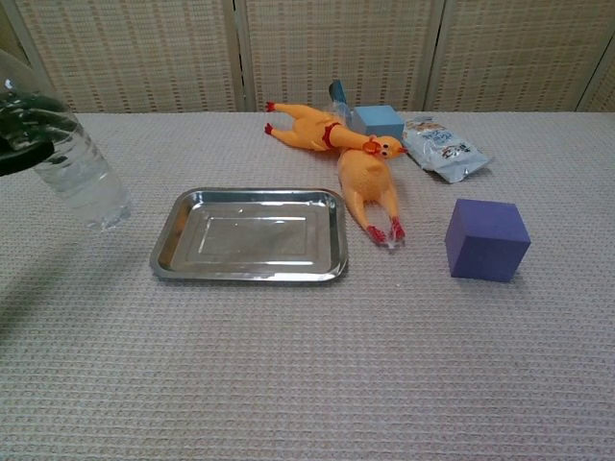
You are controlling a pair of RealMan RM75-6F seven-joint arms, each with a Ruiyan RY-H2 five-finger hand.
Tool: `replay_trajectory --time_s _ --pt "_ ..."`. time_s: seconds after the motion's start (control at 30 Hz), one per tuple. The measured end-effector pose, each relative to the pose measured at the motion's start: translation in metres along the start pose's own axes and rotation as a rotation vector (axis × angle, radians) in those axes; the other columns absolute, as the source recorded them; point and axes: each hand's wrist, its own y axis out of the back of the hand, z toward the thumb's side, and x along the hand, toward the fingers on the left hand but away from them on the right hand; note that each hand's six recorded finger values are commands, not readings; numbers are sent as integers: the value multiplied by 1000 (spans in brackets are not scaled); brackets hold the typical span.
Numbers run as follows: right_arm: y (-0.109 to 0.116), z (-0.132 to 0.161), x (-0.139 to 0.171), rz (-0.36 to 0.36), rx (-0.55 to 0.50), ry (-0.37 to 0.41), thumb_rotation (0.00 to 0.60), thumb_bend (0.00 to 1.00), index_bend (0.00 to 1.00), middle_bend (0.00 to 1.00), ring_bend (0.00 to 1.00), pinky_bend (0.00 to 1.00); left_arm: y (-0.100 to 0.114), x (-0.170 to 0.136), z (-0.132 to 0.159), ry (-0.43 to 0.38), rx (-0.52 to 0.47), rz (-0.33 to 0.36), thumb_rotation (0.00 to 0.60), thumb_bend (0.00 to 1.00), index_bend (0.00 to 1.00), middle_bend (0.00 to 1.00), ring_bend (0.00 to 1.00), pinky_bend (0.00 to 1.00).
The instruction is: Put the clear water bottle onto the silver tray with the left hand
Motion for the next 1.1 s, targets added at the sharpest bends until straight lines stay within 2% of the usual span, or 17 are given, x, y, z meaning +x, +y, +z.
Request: replay_trajectory --time_s 0.13,0.23,0.33,0.43,0.6,0.7,0.9,0.97,1.1 --pt "0 0 0 8 -5 2 600 0 0 0 0 0 36 13 -12 22 57 96 600 407 323 346 168 246" --pt "-3 1 -1 19 -3 3 600 0 0 0 0 0 45 18 -1 -16 62 124 600 408 323 346 168 244" --pt "-6 2 -1 35 -2 7 600 0 0 0 0 0 42 20 24 -101 46 130 600 409 317 345 165 241" --pt "-7 3 -1 41 0 9 600 0 0 0 0 0 36 18 42 -145 30 118 600 410 308 336 157 240" --pt "-8 3 -1 45 1 10 600 0 0 0 0 0 25 11 32 -92 41 59 600 409 304 330 156 240" --pt "-8 3 -1 45 -2 7 600 0 0 0 0 0 23 9 25 -70 42 50 600 408 302 327 156 236" --pt "-6 2 0 44 -6 7 600 0 0 0 0 0 6 8 -1 37 44 -34 600 406 302 327 156 227" --pt "-6 2 0 45 -4 6 600 0 0 0 0 0 5 10 2 27 43 -37 600 408 302 326 156 226" --pt "-8 3 0 52 -3 12 600 0 0 0 0 0 12 15 31 -81 43 12 600 407 302 326 156 226"
